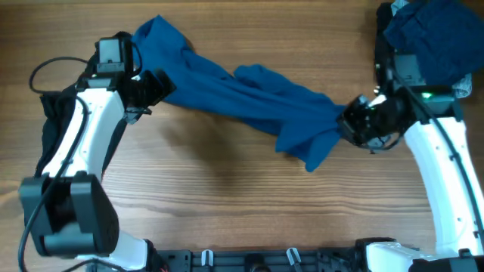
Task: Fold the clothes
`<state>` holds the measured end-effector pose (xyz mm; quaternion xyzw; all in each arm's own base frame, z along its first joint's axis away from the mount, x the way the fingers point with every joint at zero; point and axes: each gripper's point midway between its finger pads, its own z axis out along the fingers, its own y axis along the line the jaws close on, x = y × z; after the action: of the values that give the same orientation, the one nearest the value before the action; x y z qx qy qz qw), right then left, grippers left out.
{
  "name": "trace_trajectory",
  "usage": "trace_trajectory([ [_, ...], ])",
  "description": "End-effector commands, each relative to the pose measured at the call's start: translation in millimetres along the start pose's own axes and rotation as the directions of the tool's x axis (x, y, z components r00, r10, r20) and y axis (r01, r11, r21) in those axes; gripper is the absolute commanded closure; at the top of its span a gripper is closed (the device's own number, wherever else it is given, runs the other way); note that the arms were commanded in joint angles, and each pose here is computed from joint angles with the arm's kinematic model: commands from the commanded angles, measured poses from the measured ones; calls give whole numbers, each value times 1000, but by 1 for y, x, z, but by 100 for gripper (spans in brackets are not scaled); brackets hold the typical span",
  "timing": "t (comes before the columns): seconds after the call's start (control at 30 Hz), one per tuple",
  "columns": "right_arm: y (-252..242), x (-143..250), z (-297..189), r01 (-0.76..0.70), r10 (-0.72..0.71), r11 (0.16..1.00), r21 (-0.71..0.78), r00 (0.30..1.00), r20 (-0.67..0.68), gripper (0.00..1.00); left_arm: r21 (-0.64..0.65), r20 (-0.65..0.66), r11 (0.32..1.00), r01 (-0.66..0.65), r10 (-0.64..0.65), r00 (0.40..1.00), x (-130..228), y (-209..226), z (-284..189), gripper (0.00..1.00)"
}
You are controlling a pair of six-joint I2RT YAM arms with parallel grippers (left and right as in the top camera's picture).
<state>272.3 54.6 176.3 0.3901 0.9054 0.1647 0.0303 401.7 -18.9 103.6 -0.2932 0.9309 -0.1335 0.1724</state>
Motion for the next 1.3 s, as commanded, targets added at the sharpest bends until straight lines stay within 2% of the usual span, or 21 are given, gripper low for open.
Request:
trace_trajectory([
  [0.0,-19,-23,-16,-28,29,999,-23,999,36,96,39,36,999,-7,6,999,-13,-10,14,0],
  [0.1,-19,-28,-20,109,-108,992,-61,994,28,96,71,188,997,-36,22,982,-48,-23,10,1],
  [0.17,-20,-26,-19,143,-142,988,-56,990,24,95,129,255,987,-93,57,965,-64,-39,6,1],
  [0.3,-18,-29,-20,159,-157,985,-63,987,36,95,129,279,976,-177,135,951,-69,-44,14,0],
  [0.43,-18,-28,-20,158,-156,985,-67,987,35,95,98,303,963,-249,210,930,-79,-41,49,1],
  [0.57,-17,-29,-20,159,-157,985,-67,987,36,94,83,333,969,-231,192,923,-95,-29,73,4],
  [0.73,-14,-33,-20,159,-155,984,-79,986,54,93,76,264,971,-227,200,943,-84,-11,109,4],
  [0.9,-13,-33,-20,161,-157,984,-79,986,56,92,80,275,970,-230,200,940,-87,-11,118,4],
  [1.03,-13,-33,-20,161,-157,984,-79,986,56,92,76,315,954,-290,253,915,-94,-16,115,8],
  [1.1,-13,-33,-20,161,-157,984,-80,986,56,92,82,311,952,-295,257,915,-94,-16,115,14],
  [1.17,-12,-35,-20,164,-159,983,-85,985,65,91,110,291,942,-319,276,916,-87,-19,120,15],
  [1.2,-11,-36,-20,166,-160,982,-86,985,68,91,108,278,942,-316,277,920,-84,-17,125,18],
  [1.27,-11,-36,-20,166,-160,982,-87,985,68,91,110,248,944,-311,277,928,-78,-14,130,31],
])
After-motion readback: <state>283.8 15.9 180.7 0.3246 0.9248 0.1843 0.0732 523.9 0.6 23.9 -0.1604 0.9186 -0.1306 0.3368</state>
